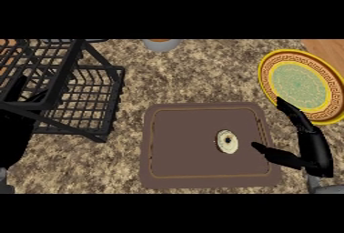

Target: Pick the cupcake from the tray and place it in the plate

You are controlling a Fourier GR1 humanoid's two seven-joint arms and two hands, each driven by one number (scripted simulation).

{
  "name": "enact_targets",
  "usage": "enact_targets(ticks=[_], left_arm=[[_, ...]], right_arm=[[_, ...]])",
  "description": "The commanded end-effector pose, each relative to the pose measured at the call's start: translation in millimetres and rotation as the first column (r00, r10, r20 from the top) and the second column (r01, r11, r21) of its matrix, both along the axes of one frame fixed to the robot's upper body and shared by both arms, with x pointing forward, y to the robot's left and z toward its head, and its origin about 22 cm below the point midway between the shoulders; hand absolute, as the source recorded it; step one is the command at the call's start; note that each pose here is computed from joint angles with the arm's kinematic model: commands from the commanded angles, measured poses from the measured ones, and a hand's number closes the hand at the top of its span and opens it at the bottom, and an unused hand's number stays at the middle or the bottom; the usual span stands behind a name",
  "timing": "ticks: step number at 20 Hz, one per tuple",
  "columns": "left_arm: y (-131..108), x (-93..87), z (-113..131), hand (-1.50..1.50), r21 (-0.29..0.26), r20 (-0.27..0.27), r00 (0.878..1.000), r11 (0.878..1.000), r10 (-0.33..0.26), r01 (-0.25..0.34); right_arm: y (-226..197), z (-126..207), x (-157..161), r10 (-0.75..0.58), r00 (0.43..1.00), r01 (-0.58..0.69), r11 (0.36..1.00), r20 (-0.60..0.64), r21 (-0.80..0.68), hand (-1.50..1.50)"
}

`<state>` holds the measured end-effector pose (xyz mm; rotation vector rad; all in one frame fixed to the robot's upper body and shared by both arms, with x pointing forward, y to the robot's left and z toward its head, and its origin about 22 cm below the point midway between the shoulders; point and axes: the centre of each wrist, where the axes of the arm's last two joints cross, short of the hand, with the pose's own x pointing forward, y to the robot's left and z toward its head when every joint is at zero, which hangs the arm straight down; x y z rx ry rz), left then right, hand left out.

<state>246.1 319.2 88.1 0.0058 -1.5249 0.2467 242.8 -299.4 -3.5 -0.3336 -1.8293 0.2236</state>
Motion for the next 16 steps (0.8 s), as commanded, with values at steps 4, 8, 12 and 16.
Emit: enact_targets(ticks=[4,8,12,16], left_arm=[[-11.4,-1.6,-41.5,0.0,0.264,-0.132,0.989,0.96,-0.066,0.099],[-4.0,0.6,-36.0,0.0,0.286,-0.153,0.987,0.954,-0.049,0.092],[-12.6,5.7,-52.8,0.0,0.289,-0.138,0.989,0.953,-0.054,0.093],[-17.2,3.8,-52.0,0.0,0.302,-0.12,0.99,0.947,-0.076,0.109]], right_arm=[[-13.2,-13.8,-30.5,0.059,0.992,-0.079,0.979,-0.114,-0.186,-1.5],[-9.7,-3.2,-32.6,0.041,0.988,-0.079,0.963,-0.15,-0.256,-1.5],[5.2,5.8,-34.7,0.07,0.974,-0.136,0.943,-0.217,-0.305,-1.5],[3.4,18.0,-25.0,0.059,0.942,-0.179,0.921,-0.331,-0.347,-1.5]])
